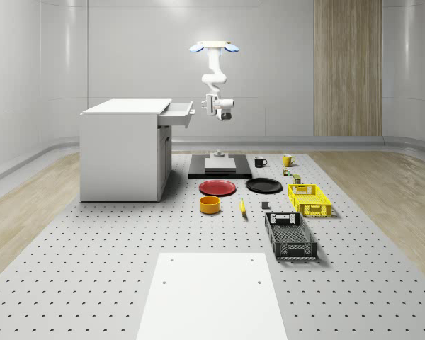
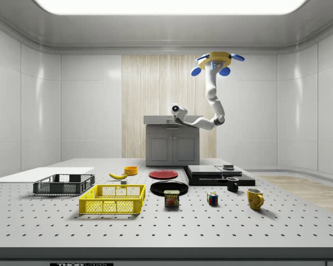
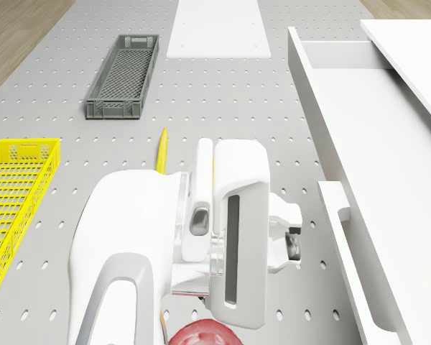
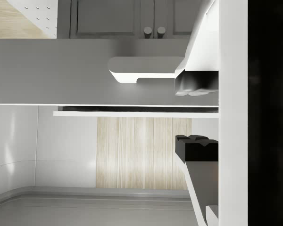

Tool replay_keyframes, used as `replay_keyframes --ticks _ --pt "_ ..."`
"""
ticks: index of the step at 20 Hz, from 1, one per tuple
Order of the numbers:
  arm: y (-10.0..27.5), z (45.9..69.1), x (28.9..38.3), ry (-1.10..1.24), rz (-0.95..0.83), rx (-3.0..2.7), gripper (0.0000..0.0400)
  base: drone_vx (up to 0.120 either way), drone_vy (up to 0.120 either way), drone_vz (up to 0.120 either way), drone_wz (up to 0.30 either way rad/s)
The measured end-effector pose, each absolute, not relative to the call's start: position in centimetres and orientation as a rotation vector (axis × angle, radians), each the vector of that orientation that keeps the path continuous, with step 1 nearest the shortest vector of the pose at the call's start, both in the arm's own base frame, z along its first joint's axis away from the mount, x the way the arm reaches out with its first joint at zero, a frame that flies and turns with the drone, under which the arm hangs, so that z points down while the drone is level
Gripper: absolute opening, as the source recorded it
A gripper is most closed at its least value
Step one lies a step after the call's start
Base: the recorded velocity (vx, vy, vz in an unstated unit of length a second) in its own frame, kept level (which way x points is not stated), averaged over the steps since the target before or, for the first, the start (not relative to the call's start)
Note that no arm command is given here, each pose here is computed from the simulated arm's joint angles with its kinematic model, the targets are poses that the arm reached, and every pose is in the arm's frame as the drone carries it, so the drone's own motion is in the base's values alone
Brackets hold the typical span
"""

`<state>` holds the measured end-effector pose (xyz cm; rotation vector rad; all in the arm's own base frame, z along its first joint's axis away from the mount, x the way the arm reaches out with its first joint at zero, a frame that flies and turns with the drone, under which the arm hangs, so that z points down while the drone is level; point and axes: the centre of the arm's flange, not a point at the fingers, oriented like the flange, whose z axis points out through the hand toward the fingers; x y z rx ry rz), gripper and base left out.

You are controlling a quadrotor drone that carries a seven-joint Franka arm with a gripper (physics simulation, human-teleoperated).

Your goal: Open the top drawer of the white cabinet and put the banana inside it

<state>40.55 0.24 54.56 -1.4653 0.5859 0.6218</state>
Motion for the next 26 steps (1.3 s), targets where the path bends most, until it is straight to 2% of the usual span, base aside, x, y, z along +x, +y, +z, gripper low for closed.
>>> replay_keyframes --ticks 4,7,15,16,19,20,21,23,26 --pt "-0.3 57.4 39.96 0.598 0.617 -1.475 0.011 0.0 0.12 0.0 0.0" --pt "-0.6 58.8 39.72 0.603 0.615 -1.479 0.0107 0.0 0.0 0.0 0.0" --pt "-1.0 60.4 39.48 0.608 0.613 -1.483 0.0105 0.0 0.0 0.0 0.0" --pt "-1.2 60.5 39.33 0.594 0.623 -1.442 0.0105 0.0 0.0 0.0 0.0" --pt "0.1 56.2 39.3 0.408 0.715 -0.996 0.0107 0.0 0.0 0.0 0.0" --pt "1.0 54.9 39.33 0.349 0.737 -0.858 0.013 0.0 0.0 0.0 0.0" --pt "1.9 53.9 39.36 0.296 0.753 -0.732 0.0191 0.0 0.0 0.0 0.0" --pt "3.7 52.5 39.39 0.209 0.775 -0.525 0.0275 0.0 0.0 0.0 0.0" --pt "5.8 51.4 39.41 0.121 0.789 -0.311 0.0342 0.0 0.12 0.0 0.0"
